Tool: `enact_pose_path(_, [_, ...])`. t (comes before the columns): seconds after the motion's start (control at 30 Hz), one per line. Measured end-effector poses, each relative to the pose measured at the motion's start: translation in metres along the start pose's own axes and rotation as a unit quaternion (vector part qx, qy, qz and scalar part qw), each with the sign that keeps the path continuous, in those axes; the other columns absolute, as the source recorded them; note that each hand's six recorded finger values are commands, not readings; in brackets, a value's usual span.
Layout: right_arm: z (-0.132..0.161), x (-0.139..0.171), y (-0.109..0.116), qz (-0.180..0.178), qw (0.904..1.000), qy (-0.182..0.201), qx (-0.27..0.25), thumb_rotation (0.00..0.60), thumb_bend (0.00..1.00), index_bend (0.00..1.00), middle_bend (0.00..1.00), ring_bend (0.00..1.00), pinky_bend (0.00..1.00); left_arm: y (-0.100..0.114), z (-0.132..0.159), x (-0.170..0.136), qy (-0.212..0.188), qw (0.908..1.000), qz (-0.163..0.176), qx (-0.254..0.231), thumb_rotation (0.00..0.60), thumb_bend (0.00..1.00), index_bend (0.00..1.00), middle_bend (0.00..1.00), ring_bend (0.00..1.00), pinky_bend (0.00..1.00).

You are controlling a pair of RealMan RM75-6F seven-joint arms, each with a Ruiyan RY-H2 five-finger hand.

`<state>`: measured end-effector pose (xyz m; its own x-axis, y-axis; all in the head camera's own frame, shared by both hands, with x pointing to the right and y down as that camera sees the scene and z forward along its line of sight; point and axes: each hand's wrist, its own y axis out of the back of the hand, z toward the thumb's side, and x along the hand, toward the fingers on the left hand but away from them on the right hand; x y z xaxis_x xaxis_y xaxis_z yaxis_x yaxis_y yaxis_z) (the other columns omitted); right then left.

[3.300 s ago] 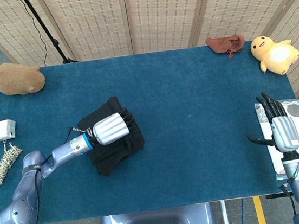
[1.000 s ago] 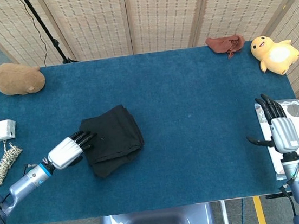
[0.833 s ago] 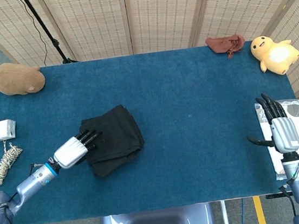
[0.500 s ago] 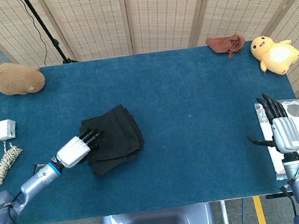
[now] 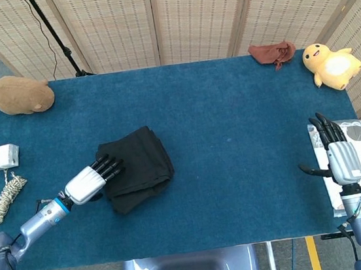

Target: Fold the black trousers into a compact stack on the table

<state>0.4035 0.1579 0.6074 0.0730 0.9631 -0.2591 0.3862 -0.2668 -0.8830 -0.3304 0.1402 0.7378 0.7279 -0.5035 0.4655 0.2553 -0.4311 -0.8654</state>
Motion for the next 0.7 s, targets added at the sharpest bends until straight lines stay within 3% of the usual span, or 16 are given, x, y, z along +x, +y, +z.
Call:
enact_pose_path(0.17, [0.001, 0.000, 0.000, -0.001, 1.0000, 0.001, -0.001, 0.600, 0.00, 0.00, 0.00, 0.00, 0.07, -0.003, 0.002, 0.006, 0.012, 0.9999, 0.005, 0.001, 0.600, 0.14, 0.07, 0.00, 0.01, 0.06])
enact_pose_path(0.3, [0.001, 0.000, -0.001, 0.002, 1.0000, 0.001, -0.003, 0.600, 0.00, 0.00, 0.00, 0.00, 0.07, -0.005, 0.004, 0.010, 0.018, 0.9998, 0.004, -0.009, 0.600, 0.15, 0.13, 0.01, 0.09, 0.09])
enact_pose_path(0.37, [0.001, 0.000, -0.001, 0.003, 1.0000, 0.001, -0.003, 0.600, 0.00, 0.00, 0.00, 0.00, 0.07, -0.005, 0.005, 0.011, 0.017, 0.9997, 0.008, -0.014, 0.600, 0.20, 0.17, 0.04, 0.14, 0.15])
enact_pose_path(0.53, [0.001, 0.000, -0.001, 0.003, 1.0000, 0.001, -0.004, 0.600, 0.00, 0.00, 0.00, 0.00, 0.07, -0.001, 0.007, 0.014, 0.016, 0.9996, 0.017, -0.019, 0.600, 0.45, 0.27, 0.15, 0.26, 0.25])
enact_pose_path(0.7, [0.001, 0.000, -0.001, 0.002, 1.0000, 0.001, -0.003, 0.600, 0.00, 0.00, 0.00, 0.00, 0.07, 0.000, 0.007, 0.016, 0.015, 0.9997, 0.019, -0.011, 0.600, 0.54, 0.32, 0.19, 0.30, 0.27])
